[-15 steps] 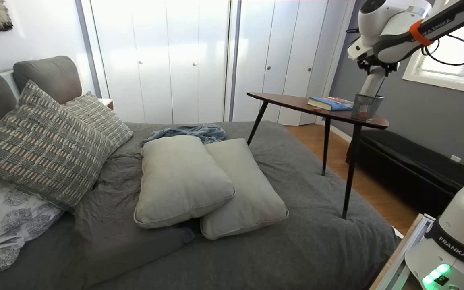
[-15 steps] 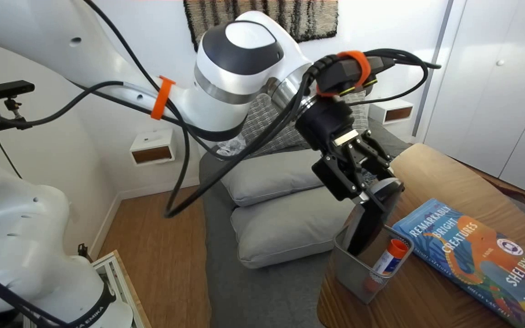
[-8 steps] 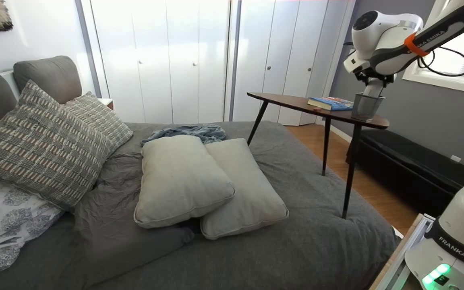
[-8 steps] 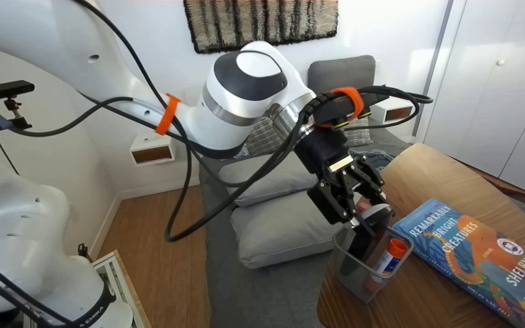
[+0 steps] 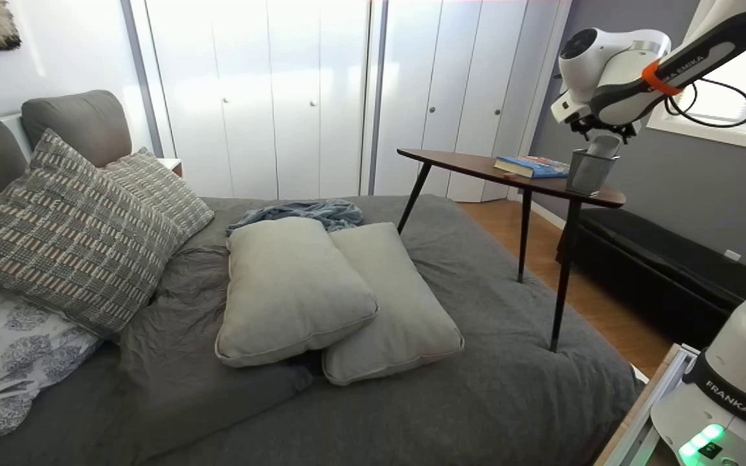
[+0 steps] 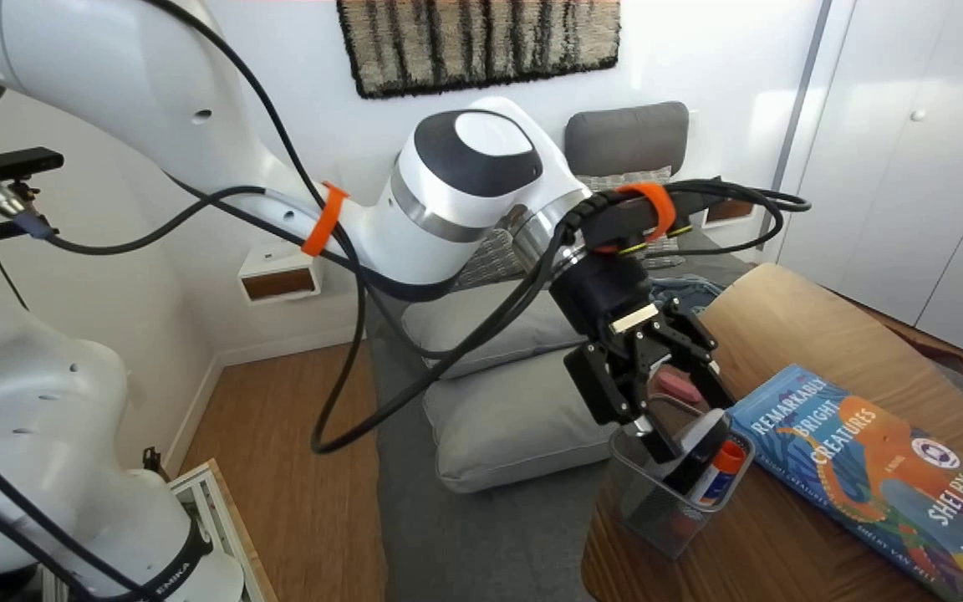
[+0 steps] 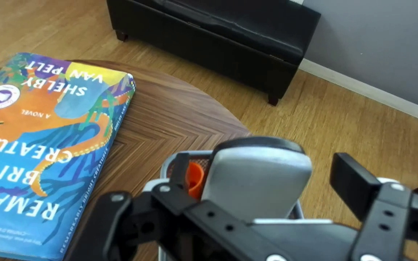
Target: Put the eyeglass case in the penholder
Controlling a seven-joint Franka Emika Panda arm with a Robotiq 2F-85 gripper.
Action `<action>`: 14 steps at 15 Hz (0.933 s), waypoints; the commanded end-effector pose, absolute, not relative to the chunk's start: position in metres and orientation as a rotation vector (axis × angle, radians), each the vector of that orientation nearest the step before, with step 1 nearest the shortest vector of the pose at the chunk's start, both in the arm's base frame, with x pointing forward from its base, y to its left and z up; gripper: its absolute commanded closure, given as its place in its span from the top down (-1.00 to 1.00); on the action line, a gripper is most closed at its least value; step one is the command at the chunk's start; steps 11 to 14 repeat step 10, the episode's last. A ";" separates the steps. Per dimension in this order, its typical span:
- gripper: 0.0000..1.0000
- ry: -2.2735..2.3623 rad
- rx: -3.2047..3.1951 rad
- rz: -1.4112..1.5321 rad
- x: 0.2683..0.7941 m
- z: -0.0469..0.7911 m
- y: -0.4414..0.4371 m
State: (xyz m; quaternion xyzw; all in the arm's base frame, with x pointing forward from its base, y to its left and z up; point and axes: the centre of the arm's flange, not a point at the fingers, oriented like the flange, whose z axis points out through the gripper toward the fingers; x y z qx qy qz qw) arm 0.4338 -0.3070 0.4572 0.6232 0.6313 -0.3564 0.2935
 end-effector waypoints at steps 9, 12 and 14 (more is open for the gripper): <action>1.00 1.489 1.781 -0.612 0.397 0.598 -0.303; 1.00 1.487 1.790 -0.565 0.390 0.610 -0.299; 1.00 1.487 1.790 -0.565 0.390 0.610 -0.299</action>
